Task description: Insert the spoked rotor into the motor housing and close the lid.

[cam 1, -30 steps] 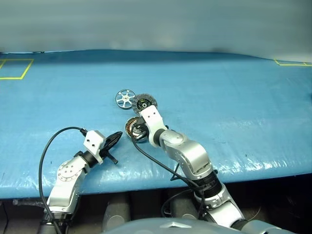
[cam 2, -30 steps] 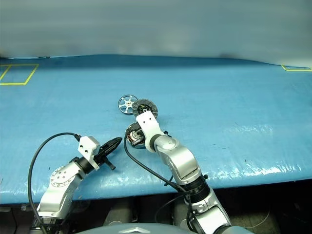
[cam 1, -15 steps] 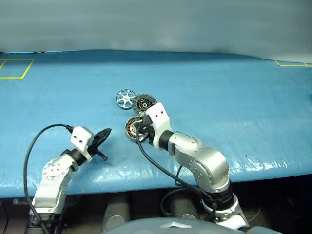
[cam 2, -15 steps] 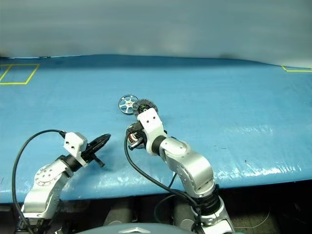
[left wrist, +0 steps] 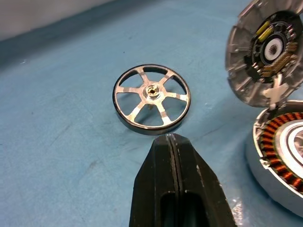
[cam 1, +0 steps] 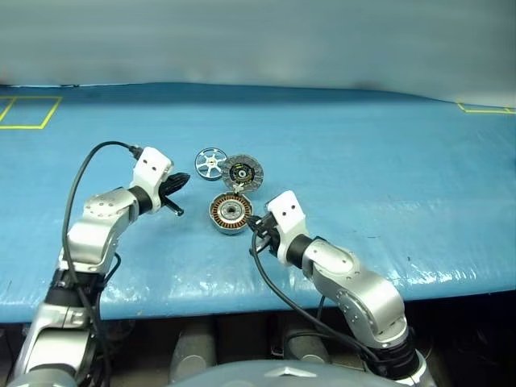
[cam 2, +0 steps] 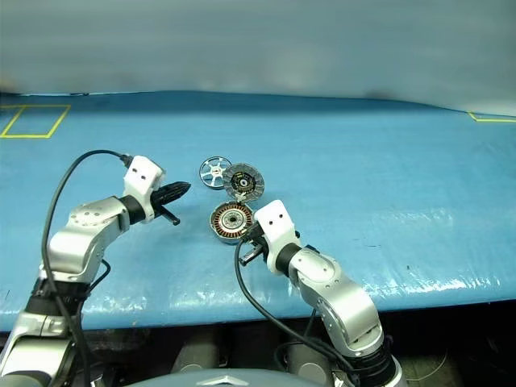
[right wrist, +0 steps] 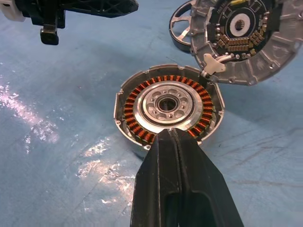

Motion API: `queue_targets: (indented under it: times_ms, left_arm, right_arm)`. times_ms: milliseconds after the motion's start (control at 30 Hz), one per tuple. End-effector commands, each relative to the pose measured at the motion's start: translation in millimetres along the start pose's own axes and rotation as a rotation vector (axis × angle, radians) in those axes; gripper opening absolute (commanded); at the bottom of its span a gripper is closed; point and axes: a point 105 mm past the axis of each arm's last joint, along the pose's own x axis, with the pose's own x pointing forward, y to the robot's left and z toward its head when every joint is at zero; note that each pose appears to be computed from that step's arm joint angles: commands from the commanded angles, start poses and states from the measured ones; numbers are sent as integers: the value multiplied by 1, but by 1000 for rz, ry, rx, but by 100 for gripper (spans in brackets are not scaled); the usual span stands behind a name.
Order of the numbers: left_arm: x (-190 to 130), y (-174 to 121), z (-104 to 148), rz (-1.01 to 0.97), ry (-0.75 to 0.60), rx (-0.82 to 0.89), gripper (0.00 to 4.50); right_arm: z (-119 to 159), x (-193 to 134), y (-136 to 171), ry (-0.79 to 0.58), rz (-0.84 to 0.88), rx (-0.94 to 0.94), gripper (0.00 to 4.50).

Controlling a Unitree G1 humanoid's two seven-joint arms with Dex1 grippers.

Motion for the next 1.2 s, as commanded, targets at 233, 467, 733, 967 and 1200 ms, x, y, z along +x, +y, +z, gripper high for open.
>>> queue_targets:
  times_ms: [233, 467, 733, 967, 1200]
  left_arm:
    - [32, 0, 18, 24, -14, 125, 329]
    - [43, 2, 27, 67, -29, 138, 425]
    - [63, -6, 22, 16, 12, 116, 425]
    - [83, -6, 15, 11, 64, 102, 425]
    - [92, -8, 11, -2, 89, 89, 425]
  right_arm:
    - [6, -12, -16, -55, -107, -7, 0]
    - [3, -12, -14, -49, -111, -1, 0]
    - [3, -10, -13, -48, -105, 4, 0]
    - [9, -11, -5, -120, -59, -59, 0]
    - [1, -10, -2, -136, -48, -50, 0]
